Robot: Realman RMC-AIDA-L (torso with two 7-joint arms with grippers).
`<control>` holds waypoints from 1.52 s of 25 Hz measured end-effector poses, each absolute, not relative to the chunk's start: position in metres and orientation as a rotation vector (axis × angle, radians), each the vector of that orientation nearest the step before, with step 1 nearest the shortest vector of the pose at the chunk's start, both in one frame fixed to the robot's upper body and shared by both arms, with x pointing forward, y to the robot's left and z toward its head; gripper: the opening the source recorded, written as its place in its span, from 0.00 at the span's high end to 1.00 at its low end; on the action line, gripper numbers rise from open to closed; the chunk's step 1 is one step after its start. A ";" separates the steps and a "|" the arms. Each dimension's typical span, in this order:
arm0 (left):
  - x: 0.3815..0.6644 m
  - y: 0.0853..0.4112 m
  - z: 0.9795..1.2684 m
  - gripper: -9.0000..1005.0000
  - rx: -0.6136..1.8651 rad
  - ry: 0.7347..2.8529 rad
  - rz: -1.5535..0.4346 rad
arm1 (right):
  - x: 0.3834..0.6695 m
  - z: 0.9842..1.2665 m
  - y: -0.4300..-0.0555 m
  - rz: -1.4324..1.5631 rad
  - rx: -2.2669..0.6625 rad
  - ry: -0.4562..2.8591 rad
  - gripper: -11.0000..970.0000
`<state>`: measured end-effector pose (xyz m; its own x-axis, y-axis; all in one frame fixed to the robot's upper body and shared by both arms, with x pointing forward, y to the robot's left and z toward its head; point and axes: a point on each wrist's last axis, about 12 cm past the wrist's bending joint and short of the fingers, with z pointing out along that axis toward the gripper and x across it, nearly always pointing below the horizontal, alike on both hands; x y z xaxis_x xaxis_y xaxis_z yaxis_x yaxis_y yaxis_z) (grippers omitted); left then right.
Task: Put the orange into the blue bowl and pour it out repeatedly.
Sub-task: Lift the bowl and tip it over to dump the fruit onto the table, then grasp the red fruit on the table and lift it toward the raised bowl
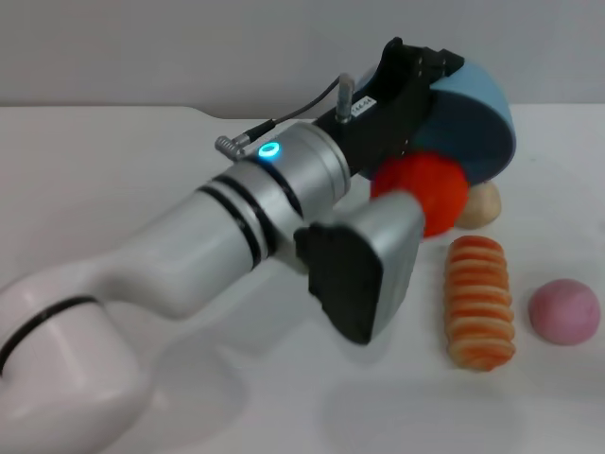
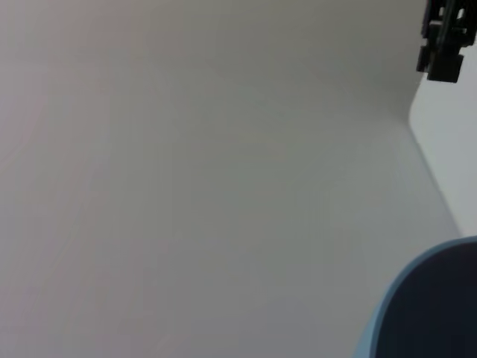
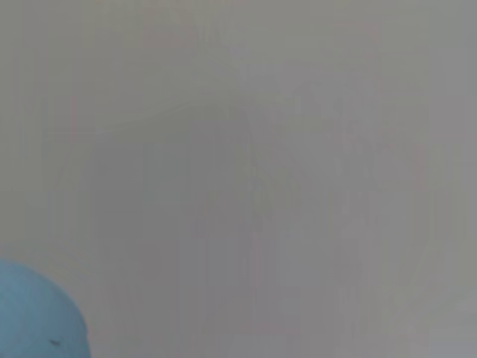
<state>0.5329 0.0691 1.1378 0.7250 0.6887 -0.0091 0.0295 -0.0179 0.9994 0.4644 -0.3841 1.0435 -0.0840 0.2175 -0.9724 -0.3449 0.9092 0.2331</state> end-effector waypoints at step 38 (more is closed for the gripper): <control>0.628 0.130 1.159 0.99 0.943 1.807 -0.224 | 0.571 1.101 -0.313 0.997 -0.539 2.188 0.68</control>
